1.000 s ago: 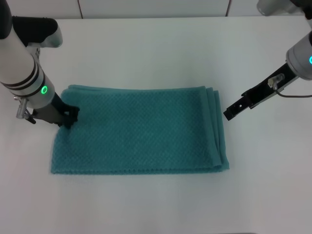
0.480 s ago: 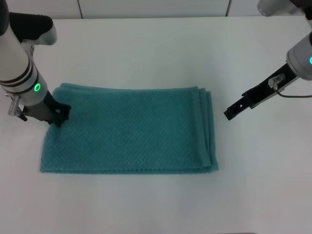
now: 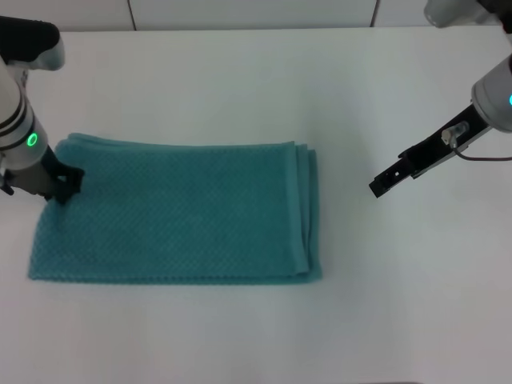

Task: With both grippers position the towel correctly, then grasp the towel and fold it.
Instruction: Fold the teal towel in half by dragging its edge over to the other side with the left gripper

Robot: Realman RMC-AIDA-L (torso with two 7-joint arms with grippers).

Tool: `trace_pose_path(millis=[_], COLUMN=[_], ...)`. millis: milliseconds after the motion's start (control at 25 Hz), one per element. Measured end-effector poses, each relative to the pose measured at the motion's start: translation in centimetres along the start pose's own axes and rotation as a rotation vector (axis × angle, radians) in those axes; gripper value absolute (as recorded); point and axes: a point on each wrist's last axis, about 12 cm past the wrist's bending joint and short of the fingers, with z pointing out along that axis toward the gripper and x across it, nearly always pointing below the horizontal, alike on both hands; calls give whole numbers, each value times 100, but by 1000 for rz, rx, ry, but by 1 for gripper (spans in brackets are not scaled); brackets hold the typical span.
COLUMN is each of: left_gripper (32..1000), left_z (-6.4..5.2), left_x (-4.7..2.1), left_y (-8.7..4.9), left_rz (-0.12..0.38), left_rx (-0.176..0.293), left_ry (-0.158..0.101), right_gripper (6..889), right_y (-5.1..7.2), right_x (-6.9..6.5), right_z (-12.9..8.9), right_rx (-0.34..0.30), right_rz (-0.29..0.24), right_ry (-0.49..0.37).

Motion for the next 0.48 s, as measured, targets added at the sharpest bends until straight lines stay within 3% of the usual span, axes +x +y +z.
trace_pose_path(millis=[240, 480], left_gripper=[91, 91], left_z=[-5, -98], left_x=[11, -55], left_y=[151, 17], left_rz=[-35, 8], left_rx=[-22, 12], left_ry=[7, -2], right_gripper=[854, 854], right_y=[-3, -3], right_x=[4, 6], right_z=[2, 5], right_rx=[0, 0], right_rz=[1, 2], right_ry=[0, 1])
